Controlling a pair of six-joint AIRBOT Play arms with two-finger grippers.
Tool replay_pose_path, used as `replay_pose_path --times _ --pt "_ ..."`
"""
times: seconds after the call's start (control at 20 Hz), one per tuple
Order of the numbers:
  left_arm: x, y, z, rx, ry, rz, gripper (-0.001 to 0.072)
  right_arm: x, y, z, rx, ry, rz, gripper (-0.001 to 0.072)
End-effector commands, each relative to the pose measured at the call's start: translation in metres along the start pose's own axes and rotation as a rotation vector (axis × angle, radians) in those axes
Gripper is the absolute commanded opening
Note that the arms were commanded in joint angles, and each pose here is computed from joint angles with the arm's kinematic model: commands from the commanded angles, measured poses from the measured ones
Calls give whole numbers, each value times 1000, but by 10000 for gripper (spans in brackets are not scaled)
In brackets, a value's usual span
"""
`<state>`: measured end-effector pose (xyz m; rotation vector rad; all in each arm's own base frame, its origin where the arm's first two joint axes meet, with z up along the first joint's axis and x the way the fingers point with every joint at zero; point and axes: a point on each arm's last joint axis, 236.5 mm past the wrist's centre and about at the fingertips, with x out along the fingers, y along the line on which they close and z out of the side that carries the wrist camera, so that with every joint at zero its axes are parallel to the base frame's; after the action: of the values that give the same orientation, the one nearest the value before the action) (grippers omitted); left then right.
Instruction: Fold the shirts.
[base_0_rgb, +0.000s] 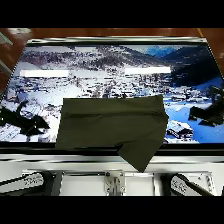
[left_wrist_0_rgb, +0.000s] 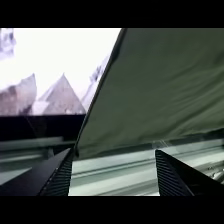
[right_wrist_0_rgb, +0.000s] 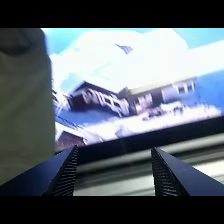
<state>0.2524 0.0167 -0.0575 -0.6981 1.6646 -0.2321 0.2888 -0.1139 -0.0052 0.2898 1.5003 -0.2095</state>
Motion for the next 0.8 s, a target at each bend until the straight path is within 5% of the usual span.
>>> replay_pose_path --times 0.0,0.65,0.75 --pt "34 27 -52 -83 14 -43 607 7 -8 -27 142 4 156 583" --pt "96 13 -29 -96 -39 -84 605 26 0 -22 194 -33 200 583" --pt "100 8 -22 -117 -58 -88 518 26 0 -23 200 -28 201 583"
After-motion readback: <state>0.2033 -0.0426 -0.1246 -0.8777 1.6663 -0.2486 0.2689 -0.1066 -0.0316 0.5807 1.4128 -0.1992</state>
